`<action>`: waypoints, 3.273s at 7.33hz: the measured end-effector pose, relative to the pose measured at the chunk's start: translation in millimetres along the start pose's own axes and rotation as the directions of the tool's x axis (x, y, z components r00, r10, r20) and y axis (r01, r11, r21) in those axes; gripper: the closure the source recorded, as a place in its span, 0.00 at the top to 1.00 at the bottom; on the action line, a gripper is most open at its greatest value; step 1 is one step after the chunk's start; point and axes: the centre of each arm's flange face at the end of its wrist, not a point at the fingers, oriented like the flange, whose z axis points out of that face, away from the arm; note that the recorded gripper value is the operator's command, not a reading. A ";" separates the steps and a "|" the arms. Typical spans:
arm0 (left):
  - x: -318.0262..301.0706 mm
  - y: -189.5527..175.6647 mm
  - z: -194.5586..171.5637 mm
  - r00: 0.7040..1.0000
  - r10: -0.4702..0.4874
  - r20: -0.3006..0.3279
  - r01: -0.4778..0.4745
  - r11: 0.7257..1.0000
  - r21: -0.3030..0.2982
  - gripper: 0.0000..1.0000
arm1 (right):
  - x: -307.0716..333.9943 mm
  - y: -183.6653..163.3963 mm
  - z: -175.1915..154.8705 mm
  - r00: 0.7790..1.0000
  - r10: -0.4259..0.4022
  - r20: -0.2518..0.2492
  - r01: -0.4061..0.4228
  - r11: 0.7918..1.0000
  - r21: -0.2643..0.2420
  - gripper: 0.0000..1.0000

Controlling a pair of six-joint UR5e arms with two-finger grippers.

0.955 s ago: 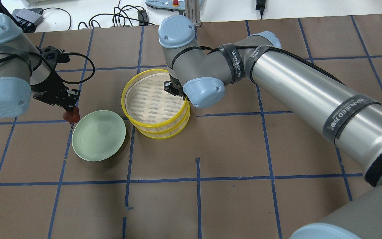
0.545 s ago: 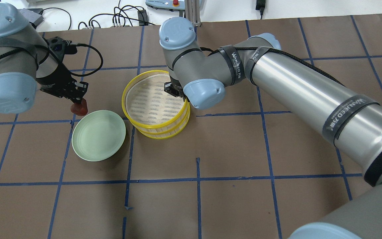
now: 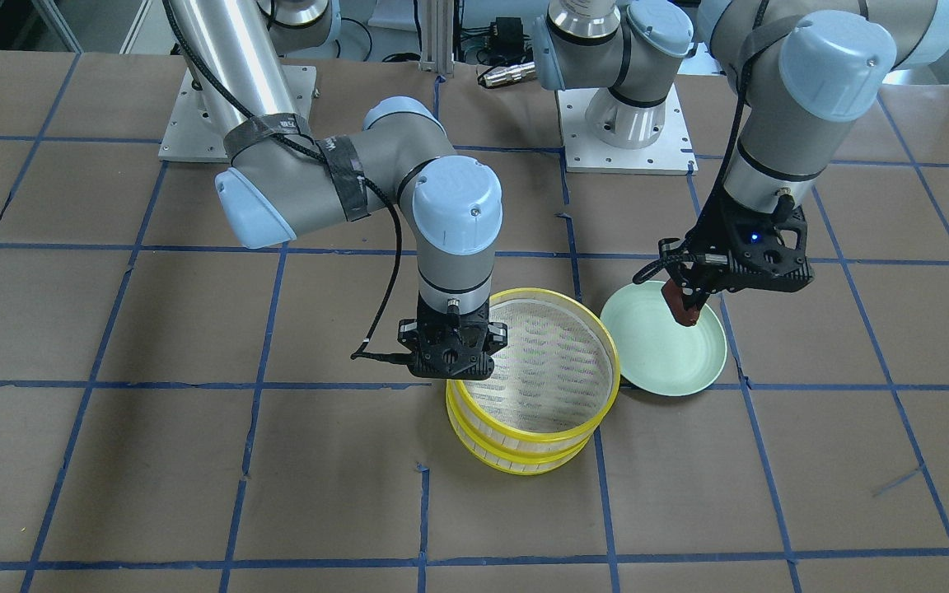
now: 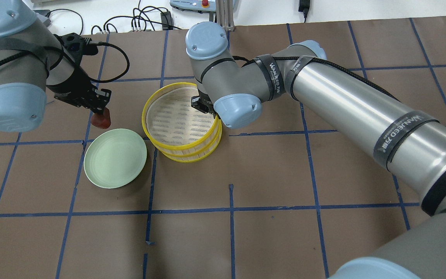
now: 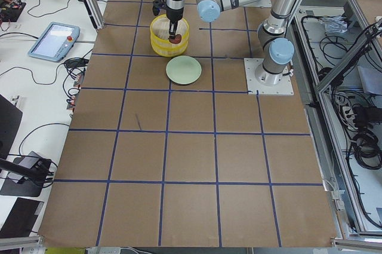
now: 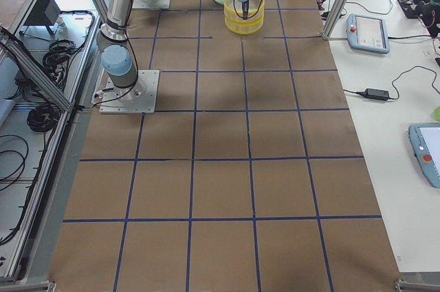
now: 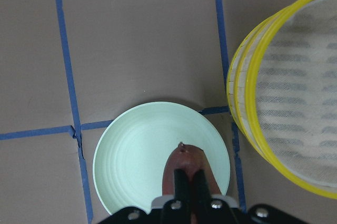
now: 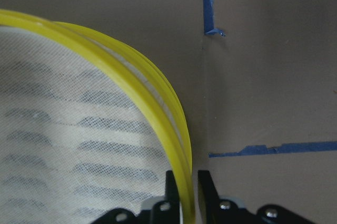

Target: Stack buns with steamer

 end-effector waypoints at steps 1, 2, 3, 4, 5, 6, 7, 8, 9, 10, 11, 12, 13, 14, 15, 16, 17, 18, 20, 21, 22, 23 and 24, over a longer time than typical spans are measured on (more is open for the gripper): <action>2.4 -2.2 -1.5 1.000 0.003 -0.017 -0.003 1.000 0.015 0.02 | 1.0 -1.2 -1.0 1.000 -0.006 0.000 0.006 1.000 0.002 0.24; 3.7 -4.3 -2.0 1.000 0.005 -0.025 -0.005 1.000 0.022 0.02 | 2.5 -2.8 -2.0 1.000 -0.013 0.001 0.013 1.000 0.004 0.25; 4.3 -5.8 -0.8 1.000 0.005 -0.028 -0.004 1.000 0.023 0.02 | 4.3 -4.7 -2.7 1.000 -0.015 0.001 0.015 1.000 0.006 0.50; 4.7 -6.8 0.3 1.000 0.003 -0.031 -0.003 1.000 0.023 0.02 | 7.1 -7.3 -5.6 1.000 -0.015 0.004 0.015 1.000 0.010 0.65; 6.0 -7.4 0.4 0.999 0.003 -0.031 -0.002 1.000 0.023 0.02 | 14.0 -11.8 -13.5 1.000 -0.009 0.010 0.009 1.000 0.017 0.75; 9.9 -8.7 -1.1 0.999 0.008 -0.031 -0.008 1.000 0.027 0.02 | 25.4 -16.9 -29.0 1.000 0.008 0.030 -0.009 1.000 0.025 0.76; 15.7 -11.6 -3.3 1.000 0.008 -0.029 -0.007 0.999 0.032 0.02 | 40.0 -20.0 -52.0 0.998 0.031 0.060 -0.032 0.999 0.024 0.76; 22.3 -14.4 -3.8 0.999 -0.010 -0.030 0.011 0.999 0.034 0.02 | 62.8 -20.7 -79.9 0.996 0.050 0.068 -0.051 0.999 0.006 0.76; 30.1 -15.9 -3.3 0.999 -0.042 -0.034 0.043 0.999 0.033 0.02 | 96.2 -17.9 -112.1 0.997 0.053 0.060 -0.051 0.998 -0.021 0.76; 38.9 -16.3 -2.2 0.995 -0.090 -0.039 0.091 0.995 0.030 0.02 | 132.7 -11.8 -143.2 0.998 0.042 0.045 -0.040 0.998 -0.052 0.76; 50.6 -16.3 0.1 0.988 -0.150 -0.044 0.151 0.988 0.022 0.02 | 167.8 0.0 -173.7 0.999 0.031 0.030 -0.029 0.996 -0.084 0.76; 65.9 -17.6 5.4 0.979 -0.197 -0.049 0.198 0.980 0.015 0.04 | 193.0 16.8 -198.0 0.999 0.028 0.019 -0.026 0.992 -0.120 0.76; 84.5 -22.0 15.4 0.971 -0.232 -0.056 0.233 0.972 0.019 0.21 | 206.6 33.7 -215.2 1.000 0.028 0.011 -0.026 0.988 -0.150 0.76; 106.6 -29.5 29.6 0.964 -0.258 -0.066 0.261 0.964 0.040 0.84 | 214.0 48.0 -226.3 1.000 0.028 0.005 -0.027 0.984 -0.177 0.77; 125.1 -35.4 41.4 0.960 -0.271 -0.076 0.276 0.959 0.063 1.00 | 217.9 56.1 -226.0 1.000 0.022 0.002 -0.021 0.979 -0.202 0.80; 135.6 -38.0 47.4 0.957 -0.276 -0.084 0.283 0.956 0.077 1.00 | 220.0 60.0 -221.4 1.000 0.008 0.003 -0.007 0.978 -0.211 0.87; 140.2 -38.7 49.5 0.956 -0.278 -0.089 0.286 0.955 0.080 1.00 | 220.8 60.0 -222.7 1.000 -0.004 0.007 0.005 0.982 -0.187 0.91; 141.9 -38.6 50.4 0.956 -0.279 -0.091 0.286 0.955 0.079 0.99 | 221.8 57.7 -225.2 1.000 -0.013 0.002 0.013 0.988 -0.155 0.92; 139.9 -39.2 43.6 0.964 -0.253 -0.085 0.261 0.960 0.101 1.00 | 226.4 52.8 -228.6 0.998 -0.047 -0.041 0.042 0.994 -0.105 0.95; 132.0 -39.5 34.2 0.977 -0.200 -0.074 0.208 0.970 0.123 1.00 | 226.5 50.8 -229.7 0.998 -0.052 -0.045 0.048 0.995 -0.084 0.97; 111.3 -39.3 22.3 0.986 -0.154 -0.058 0.160 0.978 0.132 1.00 | 226.0 50.1 -230.5 0.998 -0.052 -0.044 0.048 0.996 -0.073 0.99; 81.1 -33.8 7.0 0.990 -0.133 -0.041 0.137 0.984 0.112 1.00 | 224.6 50.4 -231.1 0.998 -0.052 -0.043 0.049 0.996 -0.068 1.00; 50.0 -21.7 -11.4 0.995 -0.101 -0.025 0.102 0.992 0.076 1.00 | 222.6 51.1 -232.4 0.998 -0.054 -0.041 0.051 0.997 -0.065 1.00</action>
